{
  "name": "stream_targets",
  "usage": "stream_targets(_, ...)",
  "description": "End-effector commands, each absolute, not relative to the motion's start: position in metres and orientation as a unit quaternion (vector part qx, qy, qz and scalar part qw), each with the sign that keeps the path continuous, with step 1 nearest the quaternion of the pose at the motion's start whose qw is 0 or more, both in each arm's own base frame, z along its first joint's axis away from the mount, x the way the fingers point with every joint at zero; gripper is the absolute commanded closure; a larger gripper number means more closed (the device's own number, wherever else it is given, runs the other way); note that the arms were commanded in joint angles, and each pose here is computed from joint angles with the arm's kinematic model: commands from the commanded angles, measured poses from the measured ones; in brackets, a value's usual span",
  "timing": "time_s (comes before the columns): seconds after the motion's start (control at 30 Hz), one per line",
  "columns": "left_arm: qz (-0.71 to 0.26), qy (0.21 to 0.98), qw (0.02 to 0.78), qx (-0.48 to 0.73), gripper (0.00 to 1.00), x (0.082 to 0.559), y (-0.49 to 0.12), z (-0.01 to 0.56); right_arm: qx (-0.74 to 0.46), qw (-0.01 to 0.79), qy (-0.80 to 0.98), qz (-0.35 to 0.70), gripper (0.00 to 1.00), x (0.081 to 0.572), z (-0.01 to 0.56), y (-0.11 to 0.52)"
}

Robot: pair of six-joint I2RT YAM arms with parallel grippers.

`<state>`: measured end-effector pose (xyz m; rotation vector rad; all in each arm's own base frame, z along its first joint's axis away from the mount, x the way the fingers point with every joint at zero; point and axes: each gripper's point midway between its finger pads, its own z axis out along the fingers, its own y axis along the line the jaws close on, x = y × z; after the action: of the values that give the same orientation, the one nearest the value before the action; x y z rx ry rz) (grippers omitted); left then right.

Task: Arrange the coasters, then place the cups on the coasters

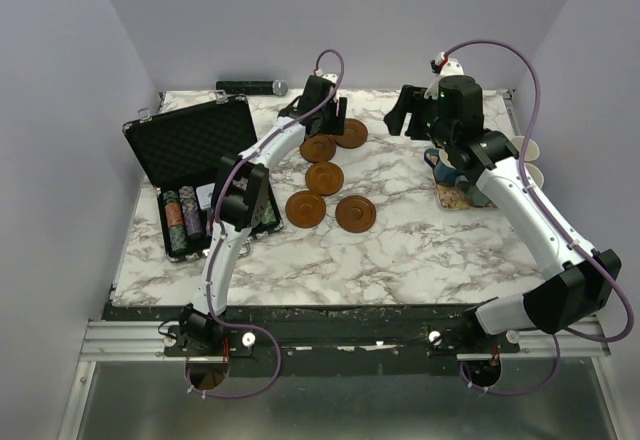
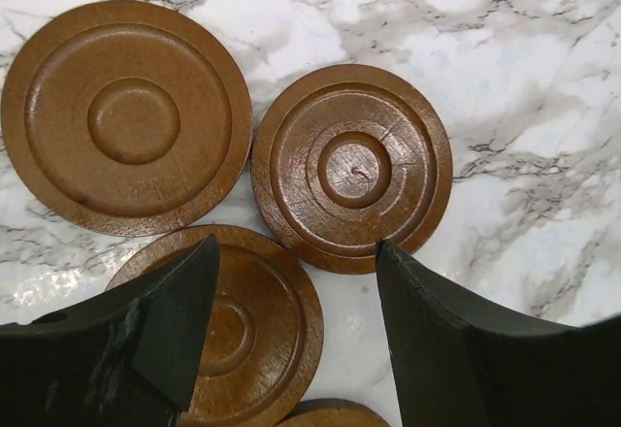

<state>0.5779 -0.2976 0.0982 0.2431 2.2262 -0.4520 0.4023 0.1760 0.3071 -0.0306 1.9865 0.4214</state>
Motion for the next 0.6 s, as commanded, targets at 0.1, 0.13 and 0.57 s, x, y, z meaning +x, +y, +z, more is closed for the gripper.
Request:
stream_targets(0.1, -0.204, 0.883, 0.415, 0.077, 0.28, 0.592, -0.313, 0.071, -0.002, 0.511, 0.846, 0.148, 0.21, 0.396, 0.292, 0.165)
stream_targets(0.13, -0.205, 0.883, 0.416, 0.075, 0.30, 0.594, -0.314, 0.068, -0.004, 0.510, 0.848, 0.145, 0.21, 0.395, 0.292, 0.163)
stream_targets(0.57, -0.253, 0.891, 0.378, -0.004, 0.35, 0.597, -0.332, 0.040, 0.002, 0.499, 0.858, 0.120, 0.21, 0.388, 0.283, 0.153)
